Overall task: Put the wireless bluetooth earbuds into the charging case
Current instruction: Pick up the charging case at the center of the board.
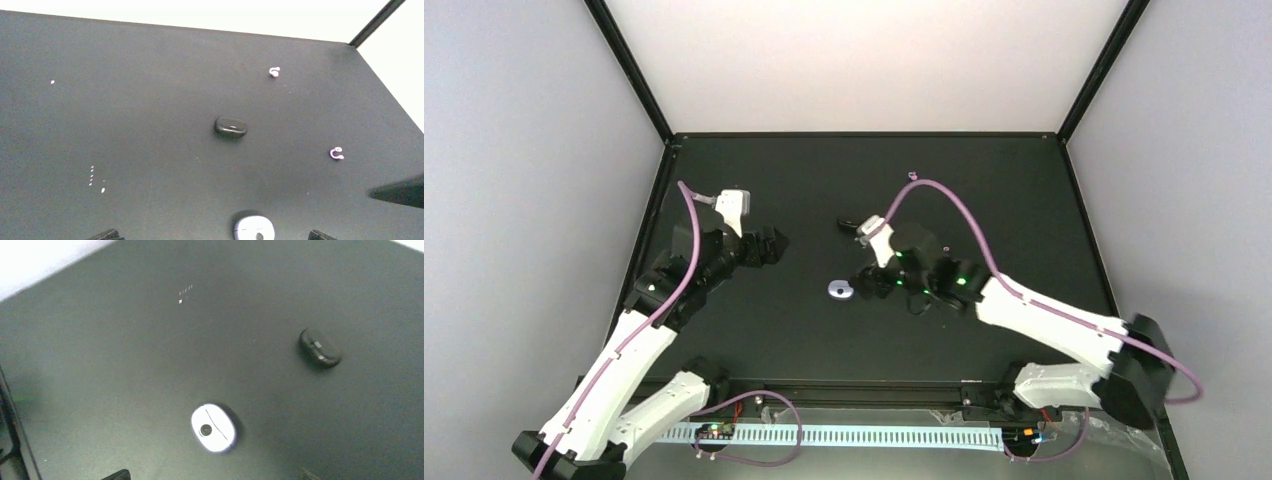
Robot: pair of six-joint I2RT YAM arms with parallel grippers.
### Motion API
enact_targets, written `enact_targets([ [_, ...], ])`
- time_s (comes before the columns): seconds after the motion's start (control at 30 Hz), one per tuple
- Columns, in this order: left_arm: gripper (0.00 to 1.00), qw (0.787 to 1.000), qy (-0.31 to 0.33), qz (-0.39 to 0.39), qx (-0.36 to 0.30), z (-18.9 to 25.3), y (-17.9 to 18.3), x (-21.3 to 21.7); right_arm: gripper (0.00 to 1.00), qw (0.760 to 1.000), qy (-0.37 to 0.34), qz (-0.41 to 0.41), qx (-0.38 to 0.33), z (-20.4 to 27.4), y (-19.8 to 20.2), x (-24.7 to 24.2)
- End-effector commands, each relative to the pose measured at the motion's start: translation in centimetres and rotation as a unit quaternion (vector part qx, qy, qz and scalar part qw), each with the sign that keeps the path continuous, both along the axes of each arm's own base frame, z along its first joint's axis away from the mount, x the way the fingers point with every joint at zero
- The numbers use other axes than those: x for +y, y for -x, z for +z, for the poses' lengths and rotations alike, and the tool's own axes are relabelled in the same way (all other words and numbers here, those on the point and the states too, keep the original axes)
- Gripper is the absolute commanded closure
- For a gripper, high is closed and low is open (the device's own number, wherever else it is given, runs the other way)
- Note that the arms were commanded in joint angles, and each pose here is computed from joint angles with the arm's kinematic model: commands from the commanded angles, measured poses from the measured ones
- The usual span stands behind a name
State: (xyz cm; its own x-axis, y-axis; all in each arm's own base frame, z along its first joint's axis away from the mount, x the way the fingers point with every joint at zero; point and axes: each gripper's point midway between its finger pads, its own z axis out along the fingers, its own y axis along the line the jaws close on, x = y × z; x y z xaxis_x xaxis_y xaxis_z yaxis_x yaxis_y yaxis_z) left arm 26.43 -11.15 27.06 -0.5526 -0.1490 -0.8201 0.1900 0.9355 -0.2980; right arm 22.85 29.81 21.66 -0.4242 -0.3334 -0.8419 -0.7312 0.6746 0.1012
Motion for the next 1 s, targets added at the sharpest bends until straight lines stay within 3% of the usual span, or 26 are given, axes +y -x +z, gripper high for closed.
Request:
enact_targets([
  [0.0, 0.01, 0.997, 0.007, -0.066, -0.029, 0.5, 0.4, -1.8, 0.12, 0.998, -0.029, 0.039, 0.026, -1.0, -1.6, 4.7],
  [0.2, 0.01, 0.996, 0.005, -0.082, -0.038, -1.1, 1.2, -1.9, 0.12, 0.996, 0.045, 0.040, 0.068, -8.3, -4.9, 7.9],
  [0.43, 0.01, 0.994, 0.012, -0.079, -0.070, -0.7, 2.0, -1.5, 0.12, 0.991, 0.080, 0.024, 0.101, -13.1, -7.3, 8.3],
  [0.73, 0.01, 0.993, 0.018, -0.096, -0.063, -1.1, 1.9, -2.2, 0.14, 0.979, 0.075, 0.070, 0.174, -16.9, -4.9, 9.0],
  [0.97, 0.01, 0.993, 0.019, -0.102, -0.059, -1.3, 1.8, -2.5, 0.18, 0.975, 0.096, 0.083, 0.181, -17.5, -3.0, 8.1],
])
